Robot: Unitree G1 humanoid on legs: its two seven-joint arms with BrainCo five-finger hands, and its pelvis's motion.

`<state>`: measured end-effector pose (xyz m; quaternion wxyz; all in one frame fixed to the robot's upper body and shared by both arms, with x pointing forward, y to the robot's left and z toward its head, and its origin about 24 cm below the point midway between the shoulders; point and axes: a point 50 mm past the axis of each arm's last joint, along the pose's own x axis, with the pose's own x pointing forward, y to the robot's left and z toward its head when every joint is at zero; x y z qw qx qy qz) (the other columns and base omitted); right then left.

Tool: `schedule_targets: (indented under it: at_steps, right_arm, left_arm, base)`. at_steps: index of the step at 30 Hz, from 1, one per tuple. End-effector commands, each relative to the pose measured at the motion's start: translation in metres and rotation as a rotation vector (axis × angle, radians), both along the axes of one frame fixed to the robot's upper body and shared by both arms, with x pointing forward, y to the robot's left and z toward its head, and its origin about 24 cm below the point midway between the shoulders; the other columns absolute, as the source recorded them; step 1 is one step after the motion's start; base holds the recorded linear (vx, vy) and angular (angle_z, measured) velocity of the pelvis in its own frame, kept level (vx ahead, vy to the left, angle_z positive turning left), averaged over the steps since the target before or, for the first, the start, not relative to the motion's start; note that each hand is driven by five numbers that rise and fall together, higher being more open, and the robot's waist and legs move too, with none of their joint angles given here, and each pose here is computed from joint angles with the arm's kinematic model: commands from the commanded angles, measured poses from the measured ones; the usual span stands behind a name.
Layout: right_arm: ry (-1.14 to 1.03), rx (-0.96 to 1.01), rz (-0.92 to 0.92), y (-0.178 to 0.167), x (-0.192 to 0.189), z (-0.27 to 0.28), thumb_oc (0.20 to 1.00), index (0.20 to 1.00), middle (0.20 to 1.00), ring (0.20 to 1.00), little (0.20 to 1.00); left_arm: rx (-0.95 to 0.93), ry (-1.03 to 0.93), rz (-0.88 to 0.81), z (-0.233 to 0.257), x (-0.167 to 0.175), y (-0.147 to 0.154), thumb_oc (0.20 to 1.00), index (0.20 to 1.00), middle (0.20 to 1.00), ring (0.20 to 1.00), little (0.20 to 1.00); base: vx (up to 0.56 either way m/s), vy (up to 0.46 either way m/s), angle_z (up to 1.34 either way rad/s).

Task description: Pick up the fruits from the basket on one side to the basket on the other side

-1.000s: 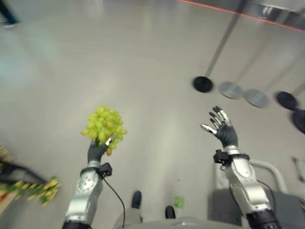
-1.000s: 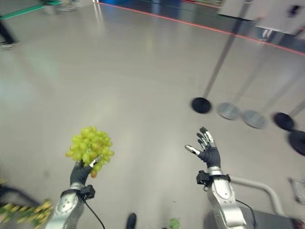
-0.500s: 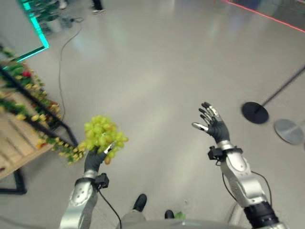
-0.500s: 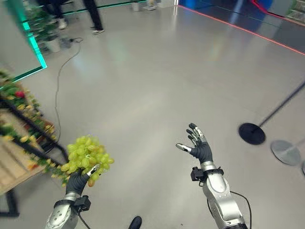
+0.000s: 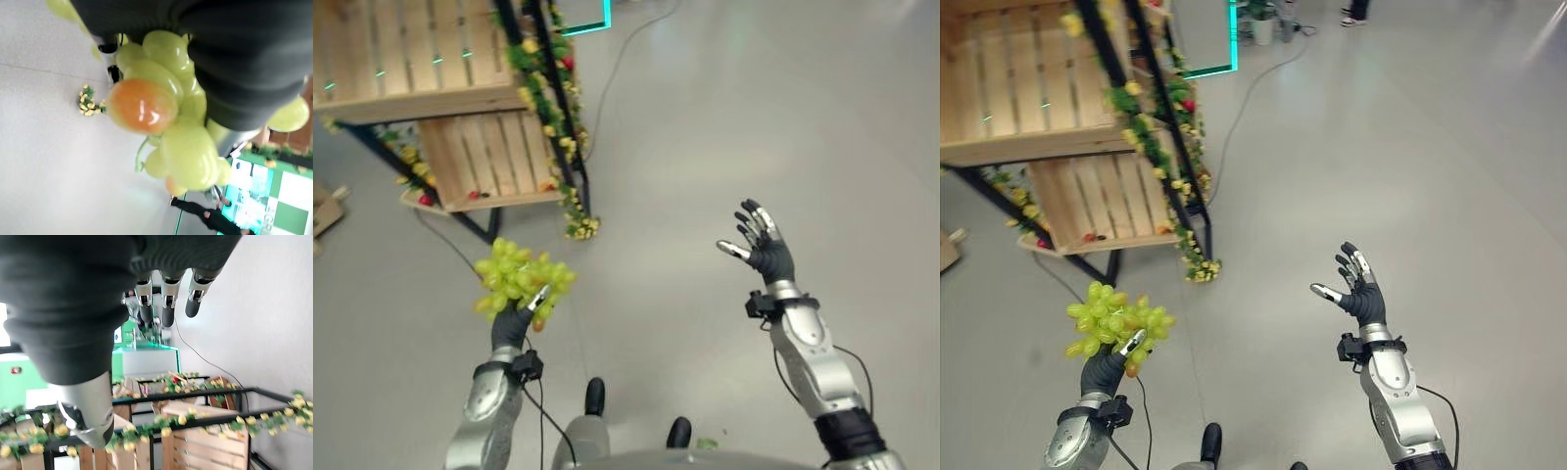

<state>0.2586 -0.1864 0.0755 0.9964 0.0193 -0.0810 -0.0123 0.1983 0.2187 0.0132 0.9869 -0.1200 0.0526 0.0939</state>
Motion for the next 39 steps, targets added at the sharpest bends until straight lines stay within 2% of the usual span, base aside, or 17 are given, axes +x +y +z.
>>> schedule_targets:
  at_steps: [1, 14, 25, 35, 39]
  right_arm:
    - [-0.076, -0.038, -0.027, -0.008, -0.002, 0.013, 1.000, 1.000, 1.000, 1.000, 1.000]
    - [0.016, -0.026, -0.052, -0.011, -0.008, -0.008, 1.000, 1.000, 1.000, 1.000, 1.000]
    - [0.078, -0.018, -0.095, -0.030, -0.020, -0.022, 1.000, 1.000, 1.000, 1.000, 1.000]
    - [0.166, -0.053, -0.072, -0.039, -0.023, -0.038, 1.000, 1.000, 1.000, 1.000, 1.000]
    - [0.218, -0.061, -0.122, -0.050, -0.025, -0.047, 1.000, 1.000, 1.000, 1.000, 1.000]
  left_arm:
    - [0.036, -0.142, 0.073, 0.027, 0.002, 0.017, 0.200, 0.200, 0.200, 0.200, 0.200]
    - [0.197, -0.219, 0.057, 0.053, 0.024, 0.024, 0.200, 0.200, 0.200, 0.200, 0.200]
    - [0.253, -0.292, 0.011, 0.072, 0.021, 0.027, 0.200, 0.200, 0.200, 0.200, 0.200]
    - [0.153, -0.395, -0.027, 0.086, 0.014, 0.016, 0.200, 0.200, 0.200, 0.200, 0.200]
    - [0.116, -0.413, -0.040, 0.089, 0.017, 0.011, 0.200, 0.200, 0.200, 0.200, 0.200]
  base:
    - [0.05, 0.205, 0.52]
    - [0.12, 0.297, 0.38]
    - [0.28, 0.042, 0.31]
    - [0.31, -0.047, -0.15]
    - [0.20, -0.014, -0.56]
